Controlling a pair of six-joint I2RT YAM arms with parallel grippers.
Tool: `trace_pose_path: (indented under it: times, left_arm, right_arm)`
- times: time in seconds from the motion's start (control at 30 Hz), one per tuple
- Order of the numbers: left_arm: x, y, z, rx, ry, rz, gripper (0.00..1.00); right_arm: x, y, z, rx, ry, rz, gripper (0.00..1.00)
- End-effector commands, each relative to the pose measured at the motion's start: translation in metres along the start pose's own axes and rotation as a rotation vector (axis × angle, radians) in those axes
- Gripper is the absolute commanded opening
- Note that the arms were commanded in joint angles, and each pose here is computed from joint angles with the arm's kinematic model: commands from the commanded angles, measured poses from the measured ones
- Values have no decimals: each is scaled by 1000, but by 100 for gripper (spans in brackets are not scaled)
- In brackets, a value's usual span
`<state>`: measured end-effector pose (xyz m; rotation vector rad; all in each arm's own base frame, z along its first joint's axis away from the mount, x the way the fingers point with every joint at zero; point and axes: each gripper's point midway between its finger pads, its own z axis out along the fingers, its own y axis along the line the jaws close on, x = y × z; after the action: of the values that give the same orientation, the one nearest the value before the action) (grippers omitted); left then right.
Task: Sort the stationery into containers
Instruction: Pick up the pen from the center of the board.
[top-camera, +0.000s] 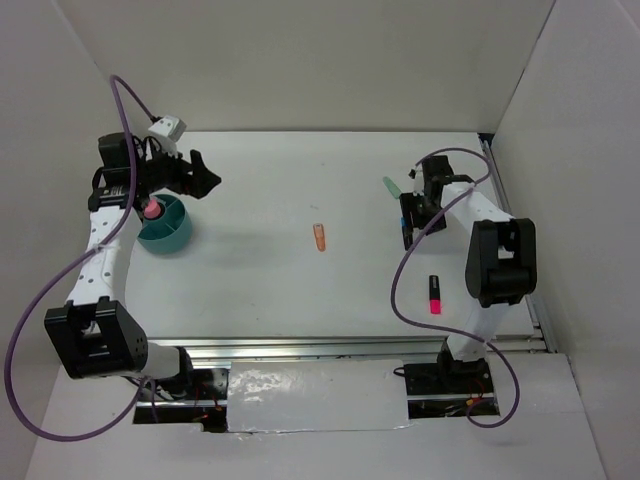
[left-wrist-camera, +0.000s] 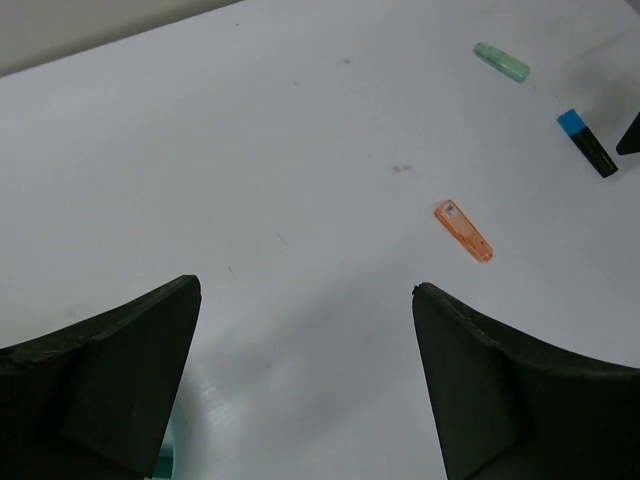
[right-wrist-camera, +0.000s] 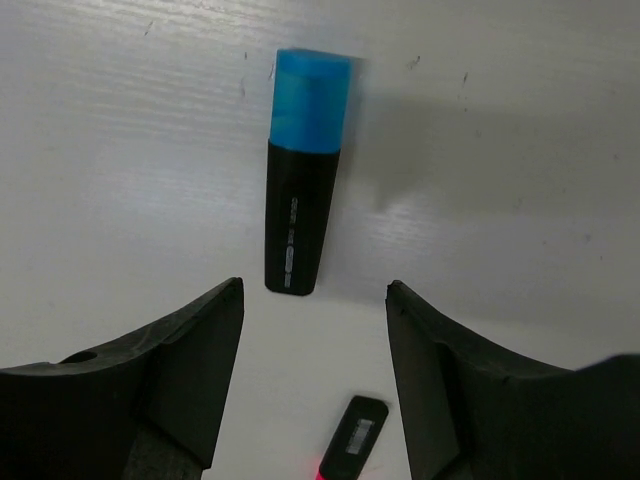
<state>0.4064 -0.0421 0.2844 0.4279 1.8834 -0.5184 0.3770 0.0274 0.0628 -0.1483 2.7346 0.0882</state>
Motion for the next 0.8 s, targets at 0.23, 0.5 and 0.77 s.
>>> trace_pose_path:
  times: [0.23, 0.5, 0.77]
  left_arm:
    - [4, 14, -35, -199, 61, -12, 99]
    - [11, 11, -37, -123, -30, -209, 73]
    - [-2, -23, -29, 65, -147, -190, 77]
  right_arm:
    - [-28, 8, 38, -32, 30, 8, 61]
    - [-25, 21, 49, -60, 61, -9, 33]
    - [-65, 117, -21, -364, -73, -206, 2]
